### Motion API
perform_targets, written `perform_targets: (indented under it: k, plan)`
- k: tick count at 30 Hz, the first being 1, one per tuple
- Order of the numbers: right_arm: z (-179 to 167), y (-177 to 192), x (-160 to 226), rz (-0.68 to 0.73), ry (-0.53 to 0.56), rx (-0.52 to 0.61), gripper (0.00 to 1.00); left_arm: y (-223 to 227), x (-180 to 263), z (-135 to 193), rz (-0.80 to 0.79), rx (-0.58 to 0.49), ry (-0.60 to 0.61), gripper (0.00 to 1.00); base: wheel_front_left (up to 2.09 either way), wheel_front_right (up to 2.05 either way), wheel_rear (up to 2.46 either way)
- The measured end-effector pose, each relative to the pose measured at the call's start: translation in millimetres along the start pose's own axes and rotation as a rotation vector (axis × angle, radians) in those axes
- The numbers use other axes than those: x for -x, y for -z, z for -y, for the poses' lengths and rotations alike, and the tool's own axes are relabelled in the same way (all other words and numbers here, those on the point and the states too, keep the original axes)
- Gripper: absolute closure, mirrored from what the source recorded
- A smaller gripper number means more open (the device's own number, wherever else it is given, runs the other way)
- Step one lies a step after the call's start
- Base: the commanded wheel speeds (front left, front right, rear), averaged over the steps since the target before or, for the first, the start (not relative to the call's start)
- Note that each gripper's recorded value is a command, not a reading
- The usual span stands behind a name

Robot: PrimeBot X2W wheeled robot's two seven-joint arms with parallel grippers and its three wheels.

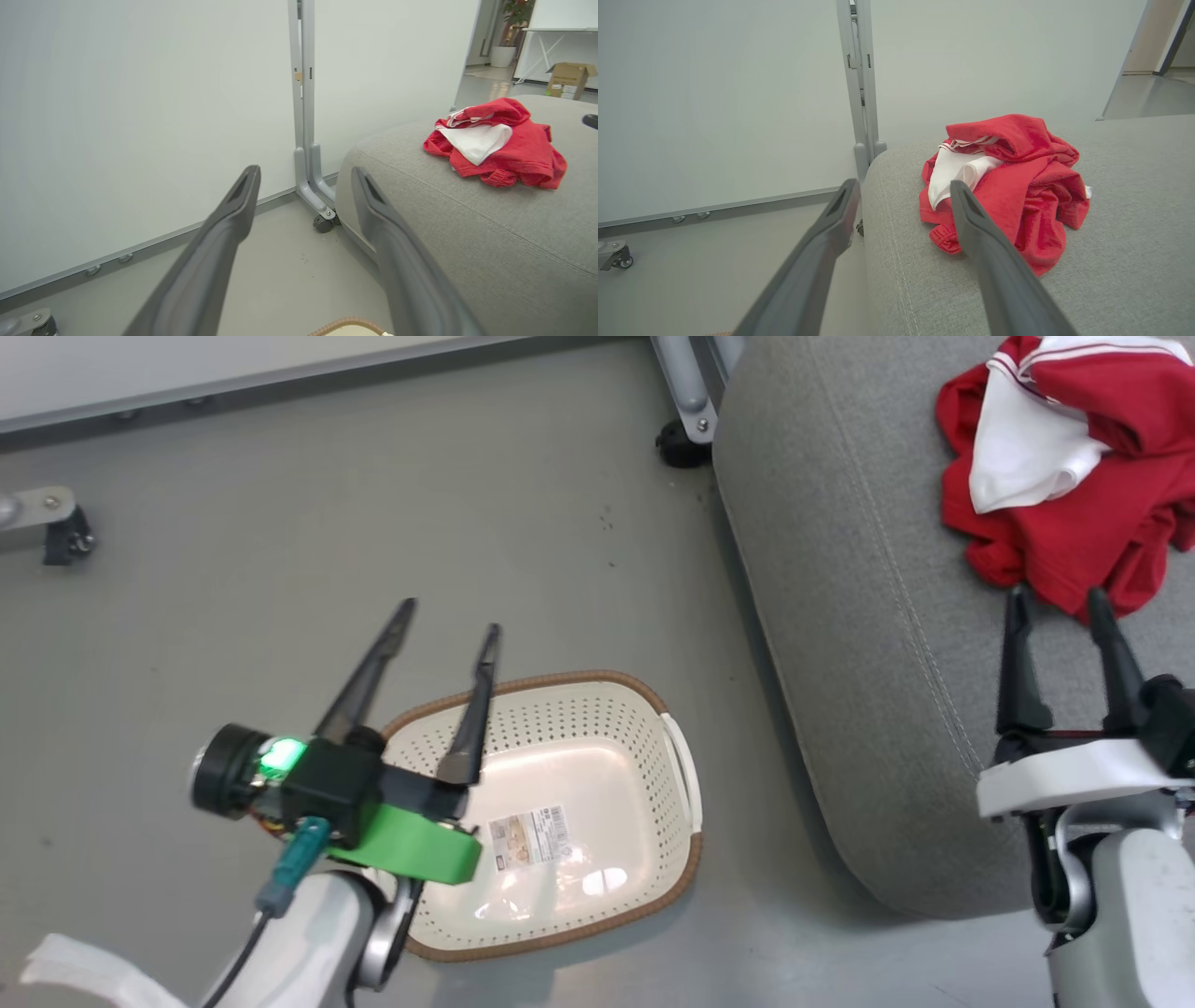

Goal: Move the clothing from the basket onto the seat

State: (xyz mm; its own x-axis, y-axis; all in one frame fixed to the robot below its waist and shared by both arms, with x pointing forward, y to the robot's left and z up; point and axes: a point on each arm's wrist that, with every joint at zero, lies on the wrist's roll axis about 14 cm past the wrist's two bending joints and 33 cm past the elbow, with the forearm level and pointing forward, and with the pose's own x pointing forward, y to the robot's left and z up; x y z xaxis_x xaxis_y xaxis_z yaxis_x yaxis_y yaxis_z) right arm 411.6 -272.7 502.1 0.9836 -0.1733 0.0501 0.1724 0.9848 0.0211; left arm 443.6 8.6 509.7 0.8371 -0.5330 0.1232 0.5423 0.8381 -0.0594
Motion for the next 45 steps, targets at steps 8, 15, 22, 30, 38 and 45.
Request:
perform_targets:
  k: [8, 15, 22, 30, 38, 45]
  plan:
    - [-60, -15, 3, 0.020, -0.157, -0.051, 0.00, -8, 37, -66, -0.008, -0.025, -0.263, 0.00, 0.00, 0.00, 0.00]
    - [-82, -21, 14, 0.018, -0.215, -0.070, 0.00, -15, 77, -100, -0.005, -0.030, -0.439, 0.00, 0.00, 0.00, 0.00]
    - [-89, -22, 32, -0.002, -0.241, -0.077, 0.00, -22, 108, -101, 0.005, -0.043, -0.507, 0.00, 0.00, 0.00, 0.00]
    - [-93, -22, 49, -0.022, -0.260, -0.080, 0.00, -25, 126, -86, 0.015, -0.027, -0.507, 0.00, 0.00, 0.00, 0.00]
    - [-96, -27, 63, -0.021, -0.274, -0.082, 0.00, -20, 136, -77, -0.003, -0.021, -0.494, 0.00, 0.00, 0.00, 0.00]
    - [-100, -31, 73, -0.017, -0.291, -0.090, 0.00, -17, 143, -70, -0.015, -0.026, -0.482, 0.00, 0.00, 0.00, 0.00]
